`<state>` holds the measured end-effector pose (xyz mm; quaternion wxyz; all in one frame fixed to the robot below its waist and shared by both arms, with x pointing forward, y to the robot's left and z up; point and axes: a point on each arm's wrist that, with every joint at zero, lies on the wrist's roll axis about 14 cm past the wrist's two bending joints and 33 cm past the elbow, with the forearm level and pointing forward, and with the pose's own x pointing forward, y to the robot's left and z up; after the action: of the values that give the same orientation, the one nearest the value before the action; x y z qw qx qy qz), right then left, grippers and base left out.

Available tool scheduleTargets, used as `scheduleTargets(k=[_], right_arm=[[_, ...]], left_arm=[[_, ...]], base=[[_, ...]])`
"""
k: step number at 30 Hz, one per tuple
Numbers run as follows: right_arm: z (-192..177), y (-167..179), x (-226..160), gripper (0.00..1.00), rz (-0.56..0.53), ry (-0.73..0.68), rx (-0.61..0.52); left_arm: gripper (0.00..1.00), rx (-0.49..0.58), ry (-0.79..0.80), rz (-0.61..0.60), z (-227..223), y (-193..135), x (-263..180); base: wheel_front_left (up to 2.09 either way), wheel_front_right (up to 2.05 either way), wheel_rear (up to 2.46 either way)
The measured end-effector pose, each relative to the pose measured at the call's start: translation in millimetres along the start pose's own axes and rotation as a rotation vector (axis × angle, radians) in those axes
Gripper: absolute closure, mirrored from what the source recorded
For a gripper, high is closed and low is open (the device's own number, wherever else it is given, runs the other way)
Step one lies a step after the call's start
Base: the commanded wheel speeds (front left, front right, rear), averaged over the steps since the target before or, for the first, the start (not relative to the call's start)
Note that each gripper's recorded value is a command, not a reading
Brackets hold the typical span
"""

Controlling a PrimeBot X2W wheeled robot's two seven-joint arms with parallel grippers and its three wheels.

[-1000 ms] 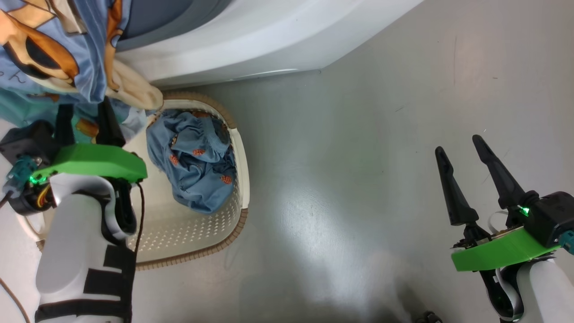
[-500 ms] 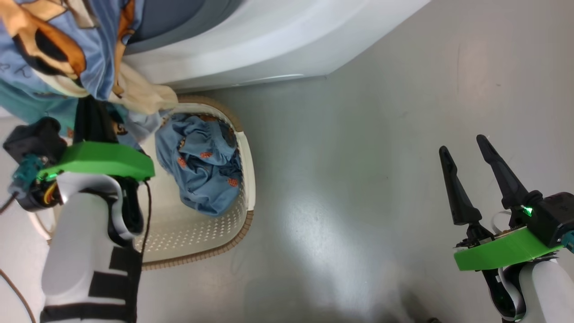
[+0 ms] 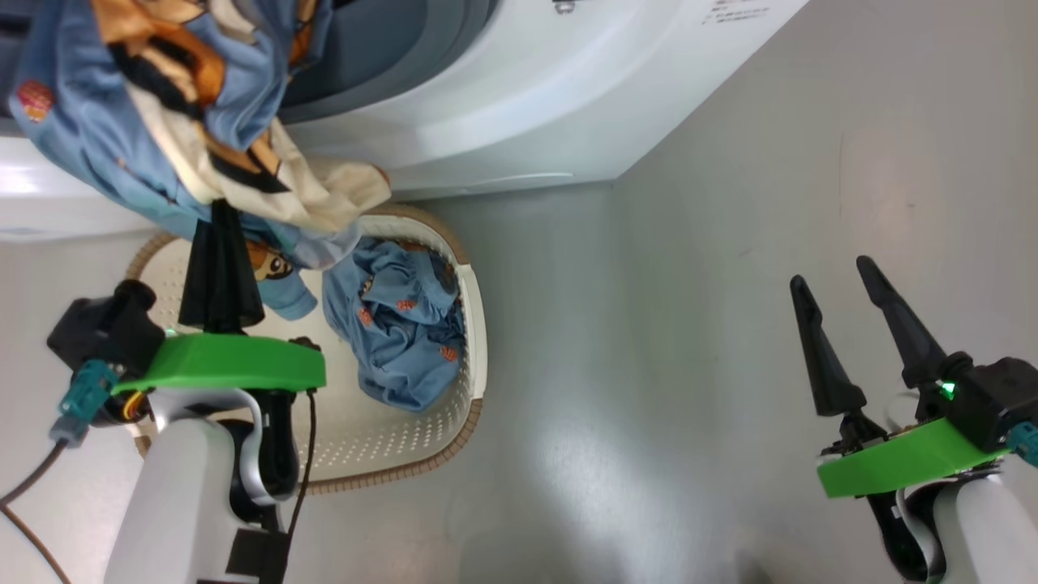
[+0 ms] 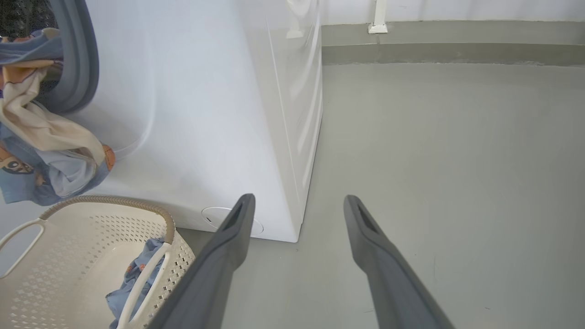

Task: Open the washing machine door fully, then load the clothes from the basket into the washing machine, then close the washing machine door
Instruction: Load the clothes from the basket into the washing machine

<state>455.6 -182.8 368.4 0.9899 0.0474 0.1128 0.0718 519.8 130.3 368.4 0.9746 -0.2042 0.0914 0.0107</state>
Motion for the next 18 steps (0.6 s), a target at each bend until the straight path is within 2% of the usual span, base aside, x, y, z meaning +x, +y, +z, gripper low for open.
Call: scheduleTargets(k=[9, 18], right_arm=[[7, 12, -11, 0.00, 0.001, -0.013, 0.039], [6, 2, -35, 0.00, -0.068, 0.004, 0.065]], left_arm=[[1.00, 0.068, -0.106, -0.042, 38, -16, -1], [1.00, 0.154, -0.195, -0.110, 77, -43, 39]], base=[[0.00, 0.00, 0.00], [0.00, 0.00, 0.00]])
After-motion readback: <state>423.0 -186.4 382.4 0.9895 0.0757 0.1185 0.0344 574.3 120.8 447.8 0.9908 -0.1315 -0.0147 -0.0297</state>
